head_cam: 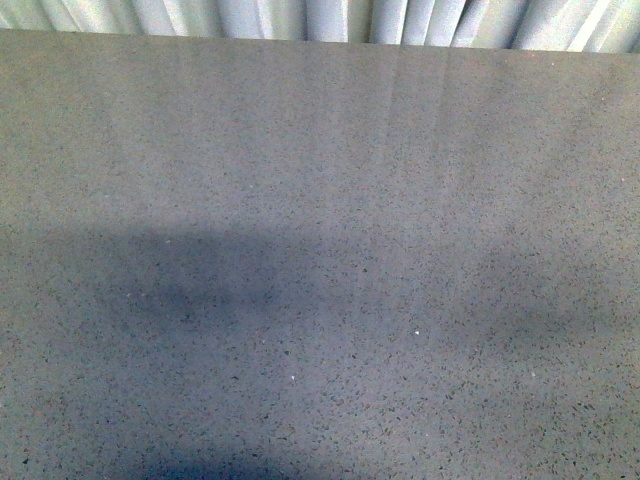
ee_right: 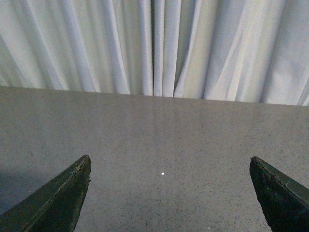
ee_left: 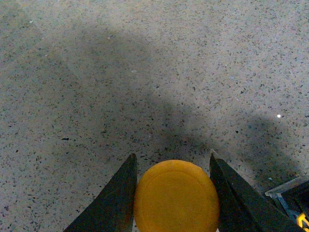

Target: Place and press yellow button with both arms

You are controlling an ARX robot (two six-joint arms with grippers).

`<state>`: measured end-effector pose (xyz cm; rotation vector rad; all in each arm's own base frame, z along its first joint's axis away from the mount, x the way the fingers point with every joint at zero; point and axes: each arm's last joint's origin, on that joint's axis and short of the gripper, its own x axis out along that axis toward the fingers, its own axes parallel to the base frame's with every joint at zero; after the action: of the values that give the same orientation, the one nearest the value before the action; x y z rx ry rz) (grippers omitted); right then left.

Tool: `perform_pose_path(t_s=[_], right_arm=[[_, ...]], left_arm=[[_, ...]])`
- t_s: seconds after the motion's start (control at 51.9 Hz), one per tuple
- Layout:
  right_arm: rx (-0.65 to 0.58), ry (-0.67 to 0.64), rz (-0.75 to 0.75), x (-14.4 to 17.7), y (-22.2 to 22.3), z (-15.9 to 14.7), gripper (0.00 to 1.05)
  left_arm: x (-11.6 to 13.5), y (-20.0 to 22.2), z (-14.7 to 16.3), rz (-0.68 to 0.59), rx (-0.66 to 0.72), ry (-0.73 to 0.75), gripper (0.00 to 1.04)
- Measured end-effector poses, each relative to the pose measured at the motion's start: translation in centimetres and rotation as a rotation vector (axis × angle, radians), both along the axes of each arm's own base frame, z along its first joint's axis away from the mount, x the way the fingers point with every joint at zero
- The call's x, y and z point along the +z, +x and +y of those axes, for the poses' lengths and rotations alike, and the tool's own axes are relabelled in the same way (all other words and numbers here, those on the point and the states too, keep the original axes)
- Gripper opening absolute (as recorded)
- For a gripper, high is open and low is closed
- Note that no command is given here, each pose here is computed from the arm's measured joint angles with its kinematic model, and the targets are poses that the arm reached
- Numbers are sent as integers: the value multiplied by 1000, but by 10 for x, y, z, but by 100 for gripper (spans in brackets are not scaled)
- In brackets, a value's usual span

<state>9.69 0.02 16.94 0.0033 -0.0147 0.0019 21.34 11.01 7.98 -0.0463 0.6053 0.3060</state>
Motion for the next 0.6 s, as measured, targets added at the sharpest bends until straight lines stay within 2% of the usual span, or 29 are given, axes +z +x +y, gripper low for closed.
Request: perform_pose_path(t_s=[0.173, 0.366, 0.52, 0.597], right_arm=[[0, 0, 0, 0, 0, 0, 96], [0, 0, 0, 0, 0, 0, 96], [0, 0, 0, 0, 0, 0, 96], [0, 0, 0, 0, 0, 0, 96]], left_arm=[[13, -1, 0, -15, -1, 4, 36], [57, 13, -1, -126, -18, 52, 36], [93, 29, -25, -230, -93, 75, 35], [98, 35, -43, -247, -136, 65, 35]])
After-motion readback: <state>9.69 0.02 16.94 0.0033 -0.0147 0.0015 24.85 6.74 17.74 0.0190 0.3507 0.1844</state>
